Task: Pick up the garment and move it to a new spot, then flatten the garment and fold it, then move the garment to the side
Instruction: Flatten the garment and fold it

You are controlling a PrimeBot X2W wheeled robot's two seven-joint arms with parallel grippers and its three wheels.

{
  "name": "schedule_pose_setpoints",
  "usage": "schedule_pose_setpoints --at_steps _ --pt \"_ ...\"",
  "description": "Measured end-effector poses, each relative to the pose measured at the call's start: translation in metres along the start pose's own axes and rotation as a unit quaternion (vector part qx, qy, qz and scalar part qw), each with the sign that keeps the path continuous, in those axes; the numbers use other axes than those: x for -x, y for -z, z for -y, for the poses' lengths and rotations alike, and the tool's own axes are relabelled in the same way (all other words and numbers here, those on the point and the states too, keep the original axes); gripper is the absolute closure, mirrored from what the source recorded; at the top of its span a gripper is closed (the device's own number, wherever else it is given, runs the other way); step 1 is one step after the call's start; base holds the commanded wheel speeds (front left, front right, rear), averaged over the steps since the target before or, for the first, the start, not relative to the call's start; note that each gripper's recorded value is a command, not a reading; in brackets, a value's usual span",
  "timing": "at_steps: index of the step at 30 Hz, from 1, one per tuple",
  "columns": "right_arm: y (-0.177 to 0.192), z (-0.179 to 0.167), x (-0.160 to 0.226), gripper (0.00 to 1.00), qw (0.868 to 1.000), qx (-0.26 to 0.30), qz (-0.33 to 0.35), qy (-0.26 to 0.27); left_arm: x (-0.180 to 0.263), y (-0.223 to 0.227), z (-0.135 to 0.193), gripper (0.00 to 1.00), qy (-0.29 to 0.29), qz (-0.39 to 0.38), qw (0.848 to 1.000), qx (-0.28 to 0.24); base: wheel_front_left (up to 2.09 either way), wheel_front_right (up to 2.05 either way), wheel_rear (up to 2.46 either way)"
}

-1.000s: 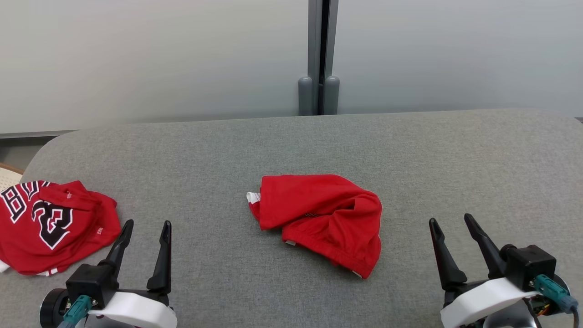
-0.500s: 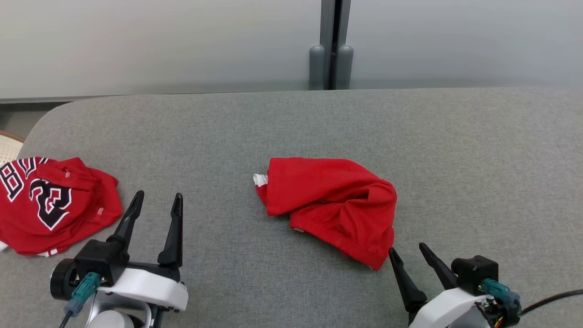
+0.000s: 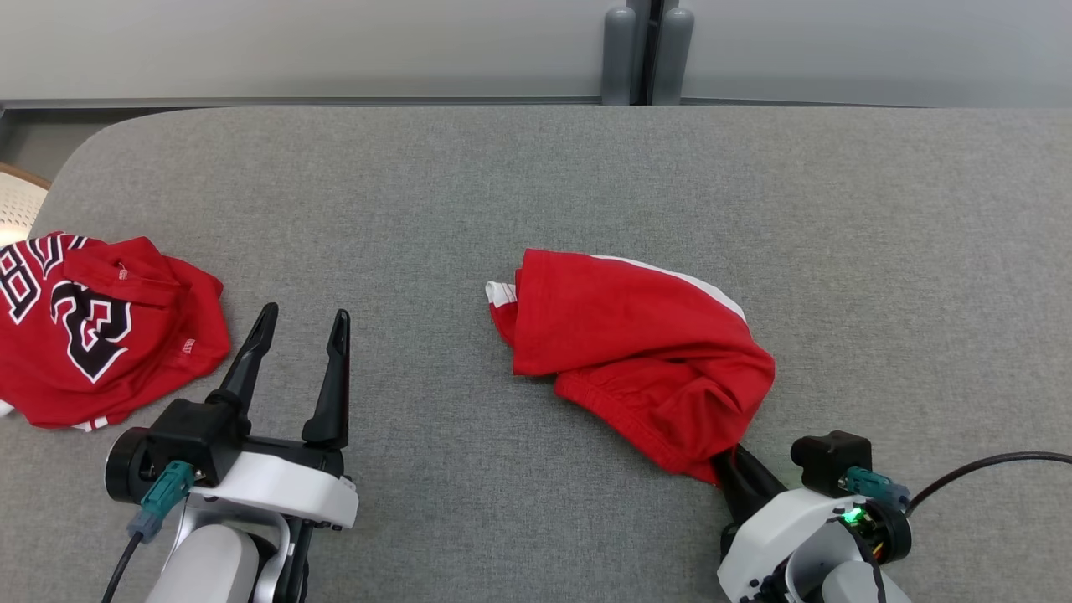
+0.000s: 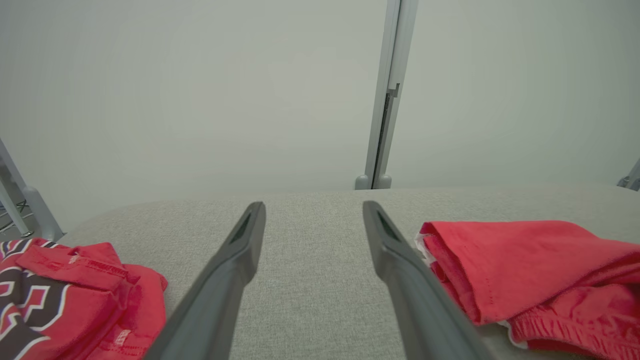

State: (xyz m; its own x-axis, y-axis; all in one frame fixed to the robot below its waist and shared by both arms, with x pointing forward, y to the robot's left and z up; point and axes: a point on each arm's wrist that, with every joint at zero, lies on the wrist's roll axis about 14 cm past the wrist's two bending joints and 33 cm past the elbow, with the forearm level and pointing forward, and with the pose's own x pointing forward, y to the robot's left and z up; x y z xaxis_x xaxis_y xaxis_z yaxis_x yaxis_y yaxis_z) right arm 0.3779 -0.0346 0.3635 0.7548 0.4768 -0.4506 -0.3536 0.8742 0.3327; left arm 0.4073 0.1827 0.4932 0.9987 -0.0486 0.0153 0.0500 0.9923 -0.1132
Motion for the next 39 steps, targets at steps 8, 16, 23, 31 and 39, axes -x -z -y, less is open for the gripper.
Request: schedule_pose_setpoints --at_steps 8,16,23,31,39 --pt "-0.019 0.038 0.004 1.0 0.996 0.077 0.021 0.035 -0.01 0.003 0.006 0.0 0.008 0.0 1.0 0.006 0.0 0.0 0.0" --pt "-0.072 0.097 0.027 1.0 0.972 0.199 0.057 0.109 -0.021 0.003 0.014 0.0 0.021 0.005 1.0 0.01 0.0 0.0 0.0" --pt "-0.087 0.12 0.046 1.0 0.964 0.201 0.071 0.159 -0.025 0.006 0.02 0.0 0.029 0.002 1.0 0.011 0.0 0.0 0.0" --pt "-0.029 0.116 0.045 0.0 0.98 0.117 0.007 0.161 -0.026 0.007 0.022 0.0 0.033 0.002 0.999 0.014 0.0 0.0 0.0" --pt "-0.064 0.116 0.065 0.0 0.975 0.061 0.107 0.184 -0.013 0.004 0.017 0.0 0.02 0.004 1.0 0.014 0.0 0.0 0.0"
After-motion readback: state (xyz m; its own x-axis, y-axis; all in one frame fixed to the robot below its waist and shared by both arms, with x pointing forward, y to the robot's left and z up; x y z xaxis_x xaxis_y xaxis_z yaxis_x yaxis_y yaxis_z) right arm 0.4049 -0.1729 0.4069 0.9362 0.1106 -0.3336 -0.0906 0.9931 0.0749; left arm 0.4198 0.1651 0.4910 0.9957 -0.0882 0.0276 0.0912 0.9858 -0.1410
